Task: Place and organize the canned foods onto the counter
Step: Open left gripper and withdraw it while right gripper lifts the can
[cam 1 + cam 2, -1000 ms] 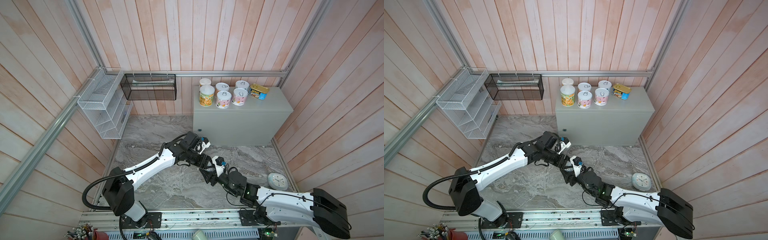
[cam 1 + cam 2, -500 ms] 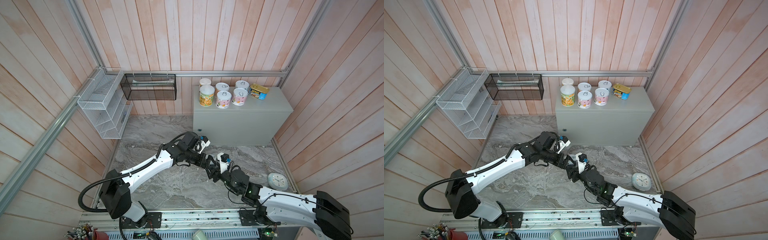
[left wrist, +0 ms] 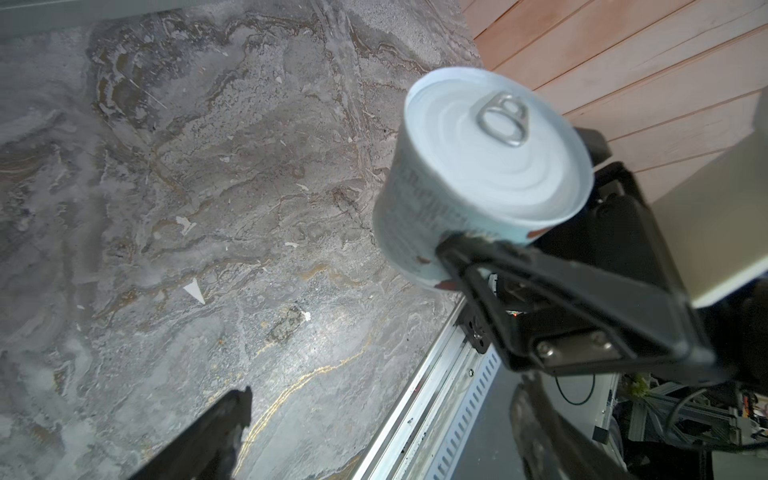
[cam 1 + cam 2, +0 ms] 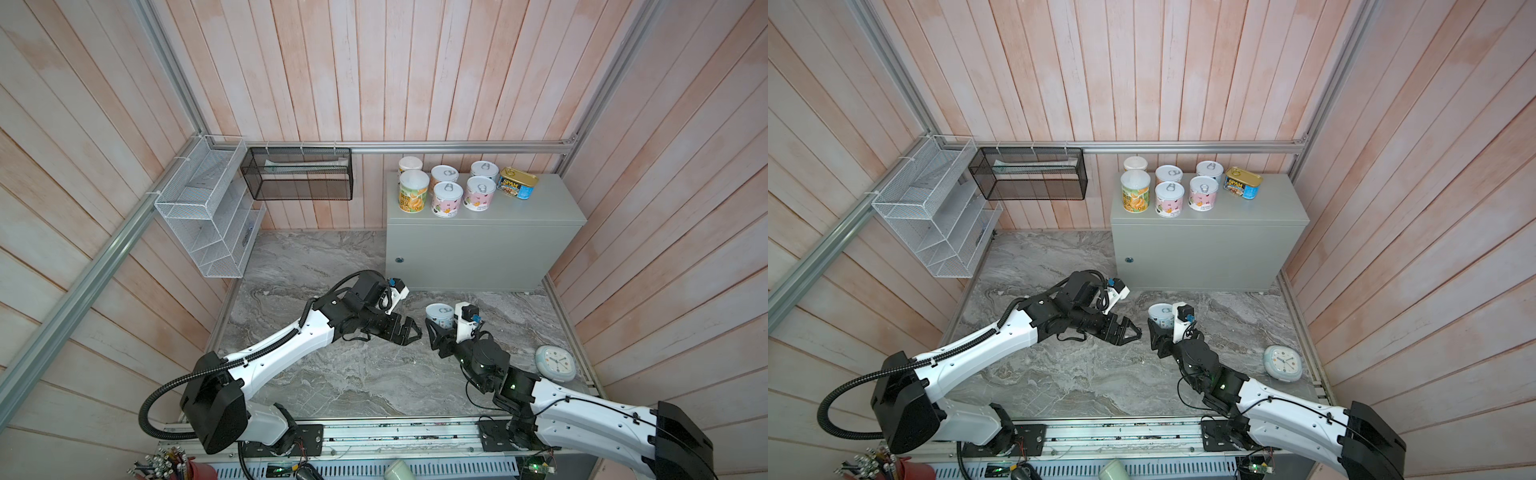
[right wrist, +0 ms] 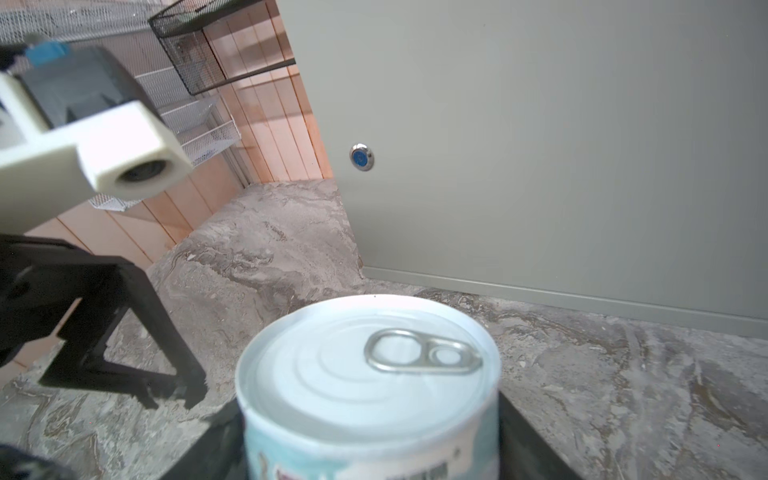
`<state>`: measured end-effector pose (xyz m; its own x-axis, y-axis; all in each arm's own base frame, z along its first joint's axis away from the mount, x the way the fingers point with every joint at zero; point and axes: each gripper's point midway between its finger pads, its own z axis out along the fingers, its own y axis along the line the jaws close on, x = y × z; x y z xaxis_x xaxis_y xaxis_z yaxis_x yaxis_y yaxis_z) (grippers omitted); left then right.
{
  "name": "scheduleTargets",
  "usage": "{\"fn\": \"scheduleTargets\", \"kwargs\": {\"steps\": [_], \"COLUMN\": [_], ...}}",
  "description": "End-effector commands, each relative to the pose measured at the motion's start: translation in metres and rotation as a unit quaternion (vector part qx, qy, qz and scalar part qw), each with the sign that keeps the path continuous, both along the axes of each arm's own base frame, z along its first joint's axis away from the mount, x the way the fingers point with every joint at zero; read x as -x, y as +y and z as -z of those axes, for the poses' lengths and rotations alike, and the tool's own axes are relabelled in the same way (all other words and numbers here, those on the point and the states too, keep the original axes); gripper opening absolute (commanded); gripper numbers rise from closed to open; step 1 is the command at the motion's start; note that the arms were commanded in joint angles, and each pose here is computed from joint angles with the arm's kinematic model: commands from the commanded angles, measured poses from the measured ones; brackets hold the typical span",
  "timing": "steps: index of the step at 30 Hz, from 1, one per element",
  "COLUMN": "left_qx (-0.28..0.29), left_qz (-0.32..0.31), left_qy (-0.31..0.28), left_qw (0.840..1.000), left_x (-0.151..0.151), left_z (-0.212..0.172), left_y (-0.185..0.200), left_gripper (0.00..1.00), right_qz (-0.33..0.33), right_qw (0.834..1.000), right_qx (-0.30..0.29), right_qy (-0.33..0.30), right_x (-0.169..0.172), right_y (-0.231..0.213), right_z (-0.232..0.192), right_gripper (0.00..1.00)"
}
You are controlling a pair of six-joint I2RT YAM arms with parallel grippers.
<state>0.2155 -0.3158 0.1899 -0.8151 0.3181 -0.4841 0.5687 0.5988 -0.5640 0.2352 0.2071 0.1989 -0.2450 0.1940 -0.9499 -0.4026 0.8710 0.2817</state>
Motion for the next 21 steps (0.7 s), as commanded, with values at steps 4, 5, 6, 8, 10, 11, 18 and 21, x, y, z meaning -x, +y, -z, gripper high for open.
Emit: {"fn": "scheduleTargets", "kwargs": {"steps": [4,5,6,8,10,11,18,21], "left_qx": [0.023,0.020,0.011,-0.003,-0.010,-0.012,-0.025,-0.030], "left_qz": [-0.057,-0.066,-0.077,-0.099,-0.120,-0.129,-0.186,-0.206], "left_qy": [-0.072,-0.082,-0.095,-0.117,-0.139,-0.150,-0.222,-0.254], "left_qw": [0.995,0.994,0.992,0.988,0.983,0.980,0.957,0.945], "left_x": [-0.023,-0.025,-0.029,-0.034,-0.038,-0.039,-0.051,-0.057], "left_z": [-0.012,-0.011,-0.009,-0.006,-0.005,-0.005,-0.002,0.009], "left_y": [0.013,0.017,0.022,0.032,0.042,0.047,0.075,0.085], "left_gripper": [1.00,1.00,1.00,1.00,1.00,1.00,1.00,1.00], "right_qz": [0.048,0.047,0.046,0.046,0.051,0.056,0.090,0.096], "right_qw": [0.997,0.997,0.998,0.998,0.997,0.997,0.992,0.991], "right_qx": [-0.031,-0.028,-0.024,-0.019,-0.014,-0.014,-0.011,-0.009], "right_qy": [-0.043,-0.045,-0.044,-0.044,-0.049,-0.053,-0.083,-0.094], "right_x": [0.000,0.000,0.000,-0.001,-0.001,-0.002,-0.018,-0.029], "right_y": [-0.030,-0.032,-0.034,-0.038,-0.044,-0.048,-0.070,-0.075], "right_z": [-0.048,-0.052,-0.056,-0.065,-0.077,-0.083,-0.136,-0.163], "right_gripper": [0.61,0.61,0.62,0.61,0.61,0.61,0.61,0.60]}}
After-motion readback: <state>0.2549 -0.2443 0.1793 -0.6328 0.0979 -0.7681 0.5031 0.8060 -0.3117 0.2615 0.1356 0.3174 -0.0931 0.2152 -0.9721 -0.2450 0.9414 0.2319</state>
